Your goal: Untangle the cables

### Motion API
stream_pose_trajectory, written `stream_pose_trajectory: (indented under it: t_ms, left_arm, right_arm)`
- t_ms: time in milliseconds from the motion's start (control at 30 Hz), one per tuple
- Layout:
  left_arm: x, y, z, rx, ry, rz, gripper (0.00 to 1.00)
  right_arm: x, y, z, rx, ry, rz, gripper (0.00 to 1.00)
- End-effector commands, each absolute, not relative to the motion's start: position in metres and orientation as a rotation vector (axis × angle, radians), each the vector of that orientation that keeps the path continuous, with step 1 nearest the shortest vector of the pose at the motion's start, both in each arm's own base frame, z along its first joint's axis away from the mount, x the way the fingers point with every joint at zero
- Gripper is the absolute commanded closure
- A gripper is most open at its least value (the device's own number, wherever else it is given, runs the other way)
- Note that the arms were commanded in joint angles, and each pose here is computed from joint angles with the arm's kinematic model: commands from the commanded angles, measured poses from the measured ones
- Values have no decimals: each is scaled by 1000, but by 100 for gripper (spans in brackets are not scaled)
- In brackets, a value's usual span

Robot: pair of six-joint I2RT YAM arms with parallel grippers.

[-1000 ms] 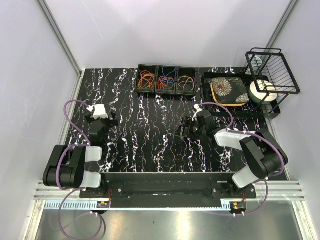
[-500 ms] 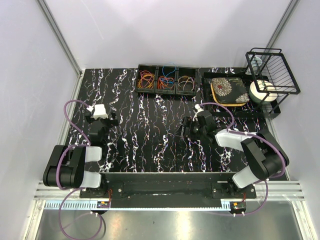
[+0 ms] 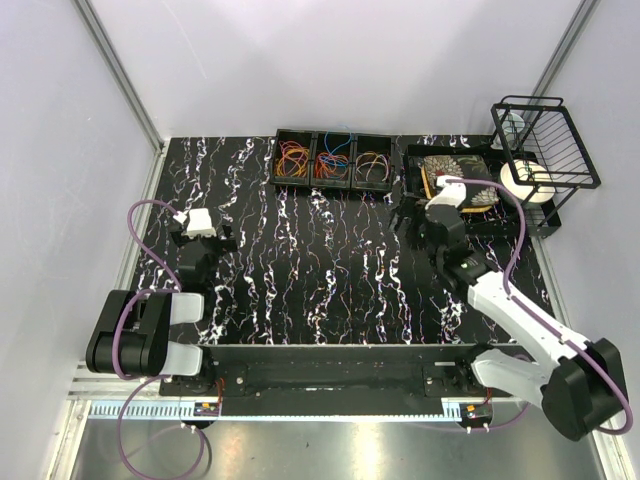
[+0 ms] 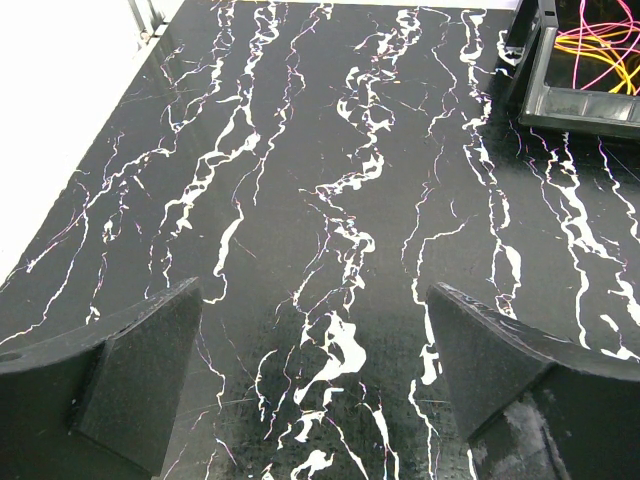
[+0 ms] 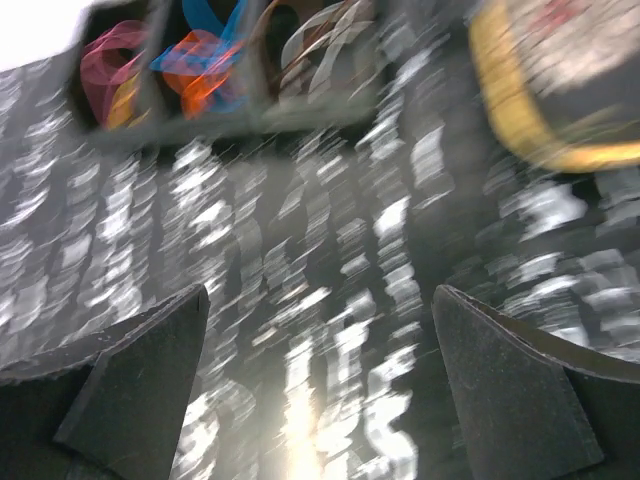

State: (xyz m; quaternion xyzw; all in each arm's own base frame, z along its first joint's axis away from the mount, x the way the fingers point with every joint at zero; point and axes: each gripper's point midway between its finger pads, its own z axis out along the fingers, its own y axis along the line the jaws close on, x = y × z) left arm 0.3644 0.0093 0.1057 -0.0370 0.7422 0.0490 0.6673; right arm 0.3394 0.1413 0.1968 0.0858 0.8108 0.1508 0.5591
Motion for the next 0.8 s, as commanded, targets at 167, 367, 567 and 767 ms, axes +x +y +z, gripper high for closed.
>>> stream_pose_trajectory:
  t_ms: [167, 367, 567, 767]
  left_arm:
    - [371, 9, 126, -80, 1595, 101, 1]
    - [371, 9, 125, -78, 1599, 103, 1]
    - [371, 8, 126, -78, 1597, 100, 1]
    - [371, 8, 126, -76, 1596, 100, 1]
  right_arm:
    - [325, 23, 212, 163, 1569, -261, 0]
    - [321, -5, 197, 213, 1472, -236, 0]
    - [341, -14, 167, 220, 1438, -196, 0]
    - [367, -16, 134, 181, 1487, -173, 0]
